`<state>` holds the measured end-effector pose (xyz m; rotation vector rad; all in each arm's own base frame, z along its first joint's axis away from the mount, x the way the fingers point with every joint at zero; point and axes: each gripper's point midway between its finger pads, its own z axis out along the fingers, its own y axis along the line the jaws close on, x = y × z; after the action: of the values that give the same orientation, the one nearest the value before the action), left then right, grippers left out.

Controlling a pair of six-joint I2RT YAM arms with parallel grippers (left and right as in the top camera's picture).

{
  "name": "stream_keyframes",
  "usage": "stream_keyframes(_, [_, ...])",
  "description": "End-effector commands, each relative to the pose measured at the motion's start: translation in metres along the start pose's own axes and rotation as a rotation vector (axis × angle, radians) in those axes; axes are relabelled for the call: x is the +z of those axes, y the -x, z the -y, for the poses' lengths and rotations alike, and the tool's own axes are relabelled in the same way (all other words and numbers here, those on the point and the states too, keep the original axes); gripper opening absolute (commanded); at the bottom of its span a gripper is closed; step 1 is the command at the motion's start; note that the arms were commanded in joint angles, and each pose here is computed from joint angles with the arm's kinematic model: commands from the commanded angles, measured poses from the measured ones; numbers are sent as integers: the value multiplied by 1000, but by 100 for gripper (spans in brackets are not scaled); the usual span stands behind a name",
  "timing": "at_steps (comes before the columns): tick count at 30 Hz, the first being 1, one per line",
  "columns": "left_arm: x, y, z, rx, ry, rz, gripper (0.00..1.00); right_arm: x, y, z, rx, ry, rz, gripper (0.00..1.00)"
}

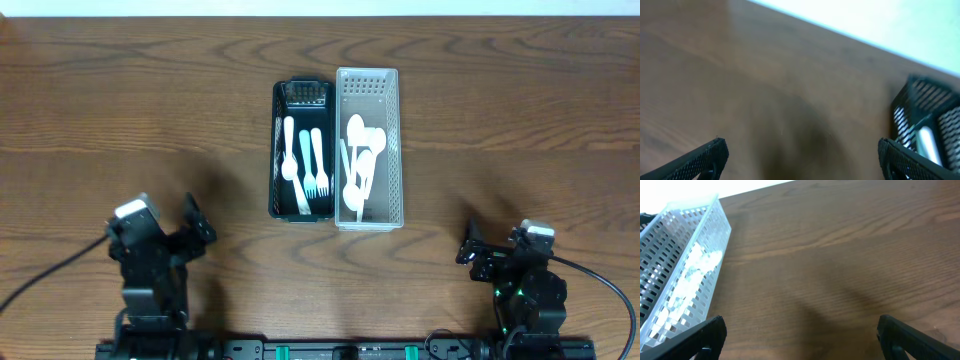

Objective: Pack container

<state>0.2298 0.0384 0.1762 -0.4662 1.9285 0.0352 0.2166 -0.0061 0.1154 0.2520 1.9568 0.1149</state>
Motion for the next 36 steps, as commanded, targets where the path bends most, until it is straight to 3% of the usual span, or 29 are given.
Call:
stream_keyframes(1, [4,-16,-9,-18,14,30,98,1,-2,3,1,-14,2,99])
stream_keyframes(7, [8,-33,-14,-32,-1,75,98,1,-2,3,1,-14,2,99])
stream_keyframes(17, [1,-25,-14,-51,-23,153,98,1,-2,3,1,-14,2,99])
stream_keyframes(36, [11,-57,-22,-20,12,51,98,1,-2,3,1,-14,2,99])
